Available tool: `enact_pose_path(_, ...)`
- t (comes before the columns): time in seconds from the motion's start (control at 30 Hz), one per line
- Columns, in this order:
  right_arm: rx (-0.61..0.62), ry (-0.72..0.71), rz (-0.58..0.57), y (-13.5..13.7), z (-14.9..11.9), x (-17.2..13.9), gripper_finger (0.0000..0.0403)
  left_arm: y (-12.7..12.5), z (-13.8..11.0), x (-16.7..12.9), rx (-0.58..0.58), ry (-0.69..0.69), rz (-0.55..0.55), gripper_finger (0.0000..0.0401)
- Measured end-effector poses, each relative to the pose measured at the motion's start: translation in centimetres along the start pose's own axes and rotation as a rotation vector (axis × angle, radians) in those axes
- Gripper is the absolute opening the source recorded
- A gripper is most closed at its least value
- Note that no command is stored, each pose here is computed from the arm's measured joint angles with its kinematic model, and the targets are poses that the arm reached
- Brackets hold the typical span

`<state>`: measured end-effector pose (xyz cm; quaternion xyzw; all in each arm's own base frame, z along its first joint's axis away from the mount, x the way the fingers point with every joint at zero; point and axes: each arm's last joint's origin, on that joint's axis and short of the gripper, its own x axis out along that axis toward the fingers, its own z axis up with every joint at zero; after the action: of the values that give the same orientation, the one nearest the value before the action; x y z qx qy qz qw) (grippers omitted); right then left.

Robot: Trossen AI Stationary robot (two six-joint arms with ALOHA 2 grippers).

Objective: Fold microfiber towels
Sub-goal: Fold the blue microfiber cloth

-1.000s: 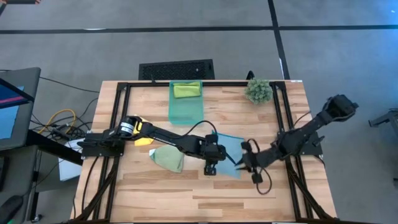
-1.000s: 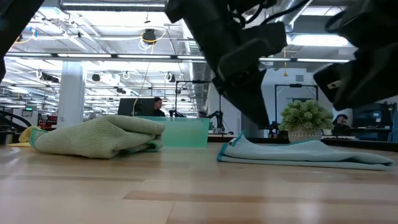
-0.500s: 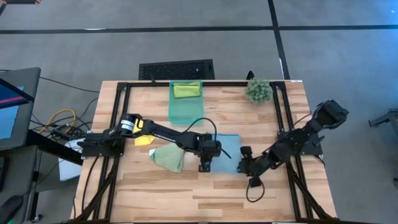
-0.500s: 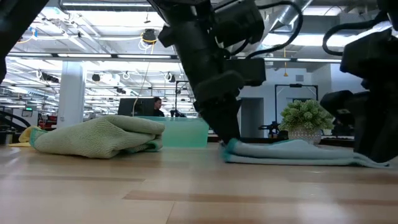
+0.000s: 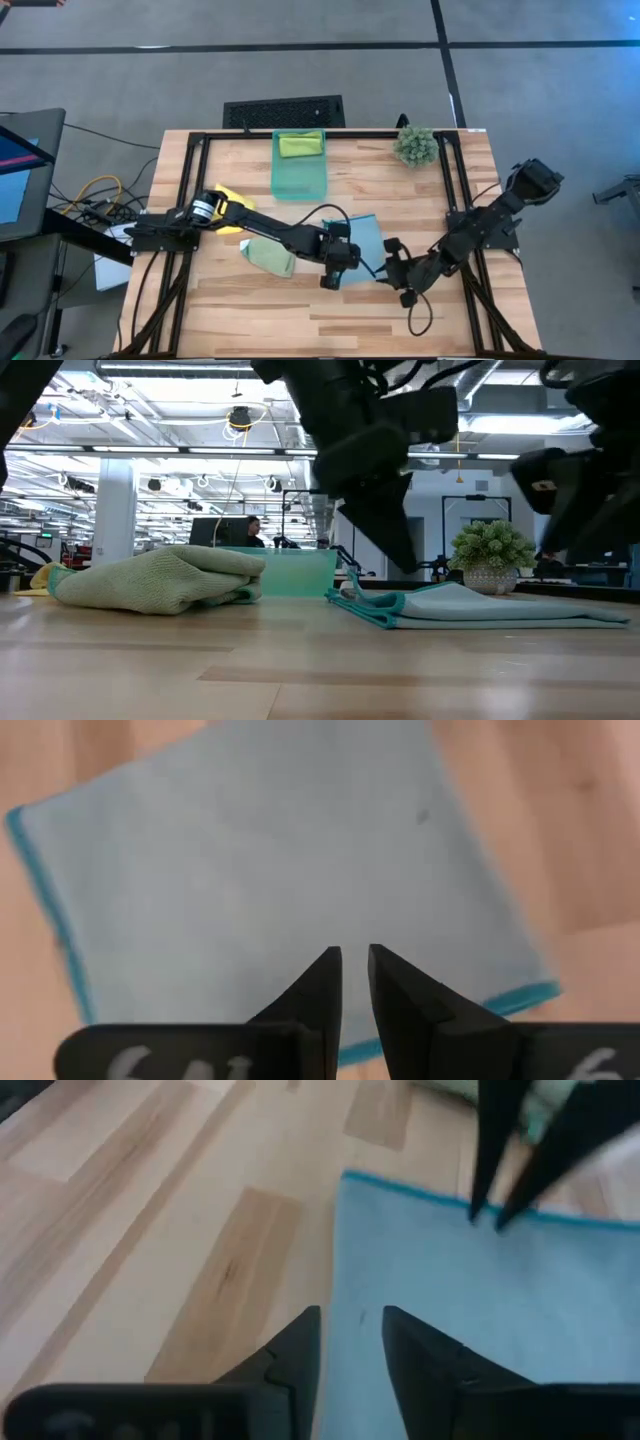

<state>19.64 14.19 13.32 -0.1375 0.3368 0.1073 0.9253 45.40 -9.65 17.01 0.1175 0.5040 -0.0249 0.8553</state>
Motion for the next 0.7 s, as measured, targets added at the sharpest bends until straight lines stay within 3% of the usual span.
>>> enact_pose_path(0.33,-0.088,-0.004,-0.033,0.1,0.0,3.7,0.0201,0.7,-1.4,0.0,-0.038,0.141,0.113,0.0048)
enact_pose_path(0.53,-0.143,0.043,-0.032,0.7,-0.2,5.5,0.0200,0.5,-1.9,0.0,-0.038,0.180,0.116,0.0048)
enact_pose_path(0.7,-0.143,0.051,-0.059,0.5,-0.1,6.4,0.0174,0.3,-2.0,-0.1,-0.036,0.185,0.124,0.0048)
